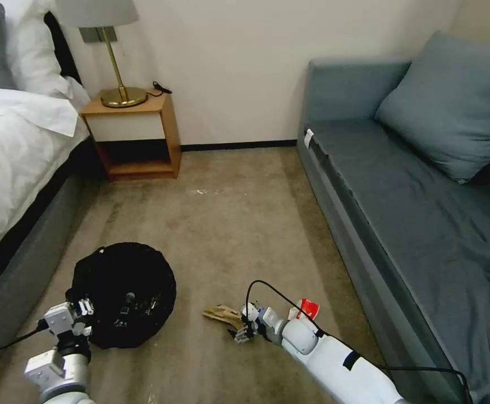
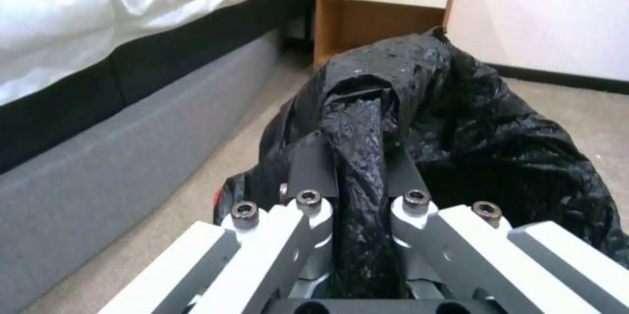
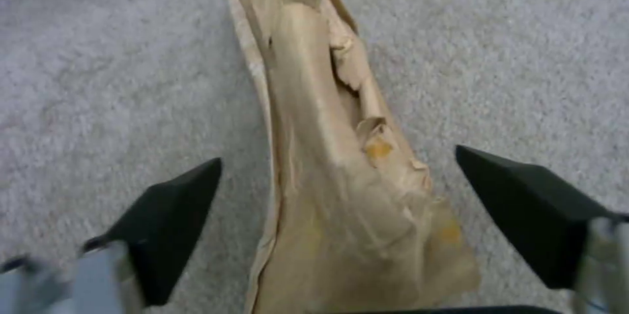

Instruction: Pick up the trash bin, then pick up the garbage on the floor and place it into the trash bin.

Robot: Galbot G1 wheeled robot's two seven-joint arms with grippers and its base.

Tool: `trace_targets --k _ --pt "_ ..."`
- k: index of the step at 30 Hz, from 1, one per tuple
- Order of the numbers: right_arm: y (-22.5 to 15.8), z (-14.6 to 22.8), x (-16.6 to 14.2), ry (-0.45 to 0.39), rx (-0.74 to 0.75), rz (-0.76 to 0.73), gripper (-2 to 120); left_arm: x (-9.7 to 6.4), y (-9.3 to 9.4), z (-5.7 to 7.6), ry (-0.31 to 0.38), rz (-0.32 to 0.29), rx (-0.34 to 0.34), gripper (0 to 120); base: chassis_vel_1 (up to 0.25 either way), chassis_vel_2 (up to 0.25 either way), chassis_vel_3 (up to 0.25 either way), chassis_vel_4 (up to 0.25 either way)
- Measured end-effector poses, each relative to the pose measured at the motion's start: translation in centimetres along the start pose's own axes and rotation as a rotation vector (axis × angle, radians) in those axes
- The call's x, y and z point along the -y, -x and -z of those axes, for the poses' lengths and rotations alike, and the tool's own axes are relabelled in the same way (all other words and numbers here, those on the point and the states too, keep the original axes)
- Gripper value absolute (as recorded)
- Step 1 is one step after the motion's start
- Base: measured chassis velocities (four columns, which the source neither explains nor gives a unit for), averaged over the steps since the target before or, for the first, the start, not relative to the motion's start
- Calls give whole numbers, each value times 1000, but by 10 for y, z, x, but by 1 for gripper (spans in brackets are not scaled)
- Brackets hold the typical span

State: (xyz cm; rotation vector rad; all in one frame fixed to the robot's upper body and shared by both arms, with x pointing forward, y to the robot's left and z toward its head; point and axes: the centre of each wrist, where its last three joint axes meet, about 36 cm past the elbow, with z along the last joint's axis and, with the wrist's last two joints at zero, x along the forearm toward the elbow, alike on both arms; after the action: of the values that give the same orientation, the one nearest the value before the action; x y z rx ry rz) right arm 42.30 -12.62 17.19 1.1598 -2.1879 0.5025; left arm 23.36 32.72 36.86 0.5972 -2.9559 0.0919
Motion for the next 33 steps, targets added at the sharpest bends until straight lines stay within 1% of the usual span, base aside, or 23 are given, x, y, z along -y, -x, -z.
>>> trace_targets --k 1,5,6,9,10,13,14,15,18,19,23,24,25,27,28,32,33 --pt "0 0 0 0 0 0 91 0 0 0 0 0 0 7 0 0 0 0" --pt "1 -3 -3 3 7 3 73 1 -2 -1 -3 -1 -2 7 0 0 0 0" --pt "1 -3 -3 3 7 3 73 1 -2 -1 -3 -1 -2 7 0 0 0 0" --pt "1 -5 -5 5 11 3 59 0 -3 -2 -3 -2 -2 7 0 0 0 0" --pt "1 -5 -5 5 11 3 59 0 -3 -2 -3 -2 -2 7 0 0 0 0" --pt "1 -9 -8 3 13 6 44 0 -5 -1 -3 -5 0 7 0 0 0 0" --pt "0 -9 -8 3 13 6 40 0 -5 -2 -2 -5 1 7 0 0 0 0" --pt "0 -9 -8 3 13 6 40 0 -5 -2 -2 -5 1 7 0 0 0 0" --pt "-1 -10 -8 8 19 3 25 -1 -7 -2 -2 -8 1 7 0 0 0 0" --pt "-1 -10 -8 8 19 3 25 -1 -7 -2 -2 -8 1 7 0 0 0 0" --pt "-4 -7 -2 19 42 -10 8 -1 -8 -3 0 -13 1 7 0 0 0 0" --pt "-4 -7 -2 19 42 -10 8 -1 -8 -3 0 -13 1 7 0 0 0 0" --pt "-5 -4 0 29 59 -16 2 -1 -8 -2 1 -14 1 7 0 0 0 0" --pt "-7 5 6 62 103 -31 1 -1 -8 -1 1 -19 3 7 0 0 0 0" --pt "-7 5 6 62 103 -31 1 -1 -8 -1 1 -19 3 7 0 0 0 0" --pt "-13 42 17 148 248 -68 1 1 -9 -2 -3 -32 3 7 0 0 0 0" --pt "-13 42 17 148 248 -68 1 1 -9 -2 -3 -32 3 7 0 0 0 0"
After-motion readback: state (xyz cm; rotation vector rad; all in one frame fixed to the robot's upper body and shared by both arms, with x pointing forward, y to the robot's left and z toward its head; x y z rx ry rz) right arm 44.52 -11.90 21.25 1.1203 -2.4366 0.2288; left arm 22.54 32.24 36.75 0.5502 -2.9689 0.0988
